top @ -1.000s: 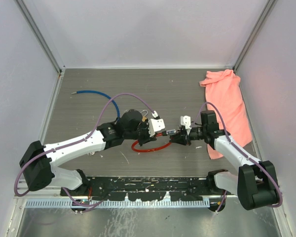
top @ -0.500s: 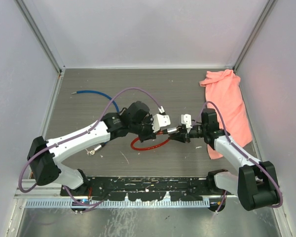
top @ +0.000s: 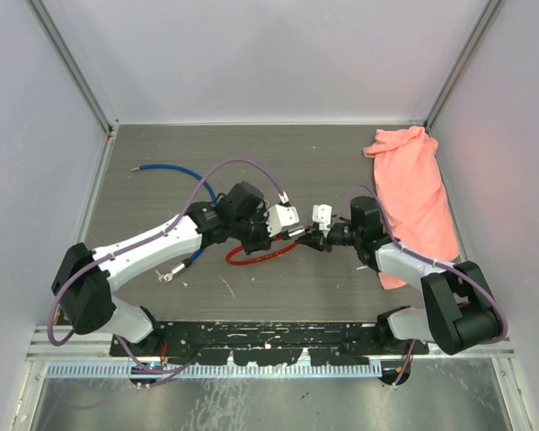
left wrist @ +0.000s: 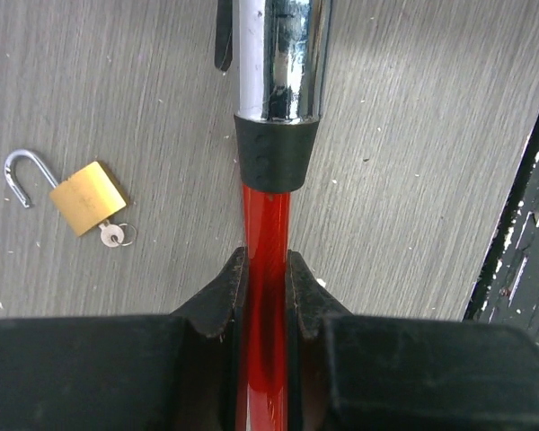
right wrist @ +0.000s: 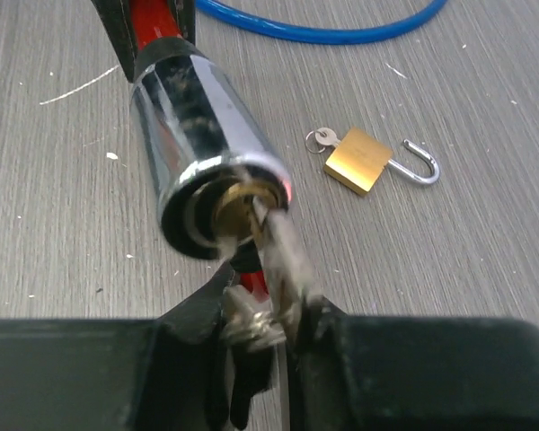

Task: Lock with the key
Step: Lock the lock, then remove the key from the lock.

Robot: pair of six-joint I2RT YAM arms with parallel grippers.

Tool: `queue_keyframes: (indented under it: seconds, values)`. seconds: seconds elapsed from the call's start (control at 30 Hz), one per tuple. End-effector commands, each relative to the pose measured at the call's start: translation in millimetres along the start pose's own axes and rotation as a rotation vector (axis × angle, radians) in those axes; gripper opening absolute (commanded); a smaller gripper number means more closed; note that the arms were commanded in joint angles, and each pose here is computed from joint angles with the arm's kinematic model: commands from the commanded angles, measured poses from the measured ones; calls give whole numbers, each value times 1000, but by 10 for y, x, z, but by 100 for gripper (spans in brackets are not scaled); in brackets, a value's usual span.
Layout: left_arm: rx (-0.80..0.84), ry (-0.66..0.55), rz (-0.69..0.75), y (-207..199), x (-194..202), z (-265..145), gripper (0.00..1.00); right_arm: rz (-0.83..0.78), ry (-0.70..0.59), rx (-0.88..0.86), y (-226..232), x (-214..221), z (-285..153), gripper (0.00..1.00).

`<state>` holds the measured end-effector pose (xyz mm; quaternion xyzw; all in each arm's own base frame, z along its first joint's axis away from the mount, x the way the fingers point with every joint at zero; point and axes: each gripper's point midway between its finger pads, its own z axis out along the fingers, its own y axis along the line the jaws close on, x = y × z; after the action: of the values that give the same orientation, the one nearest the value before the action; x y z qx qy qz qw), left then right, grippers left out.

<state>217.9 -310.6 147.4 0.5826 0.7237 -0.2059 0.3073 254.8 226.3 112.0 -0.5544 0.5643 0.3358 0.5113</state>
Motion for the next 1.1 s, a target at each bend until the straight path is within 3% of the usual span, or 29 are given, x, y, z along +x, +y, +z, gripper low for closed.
queue_keyframes:
  seconds: [0.0,0.23,0.4,0.53,0.77,0.9,1.07]
  values:
    - [76,139,-109,-87,550,118,0,-134,-74,44,-296,-369,59,4]
    - [120,153,-138,-88,559,169,0,-87,-81,-11,-203,-305,104,10]
    - [145,157,-128,-47,449,208,0,-107,-90,-16,-162,-381,22,33]
    - [157,162,-139,-14,463,210,0,-62,-84,9,-304,-386,-176,39]
    - [153,136,-139,14,416,159,0,-118,-23,8,-308,-290,-444,56]
    - [159,127,-132,7,396,140,0,-150,-5,11,-395,-330,-645,59]
    - [169,126,-121,1,371,129,0,-196,53,-136,-238,-481,-807,60]
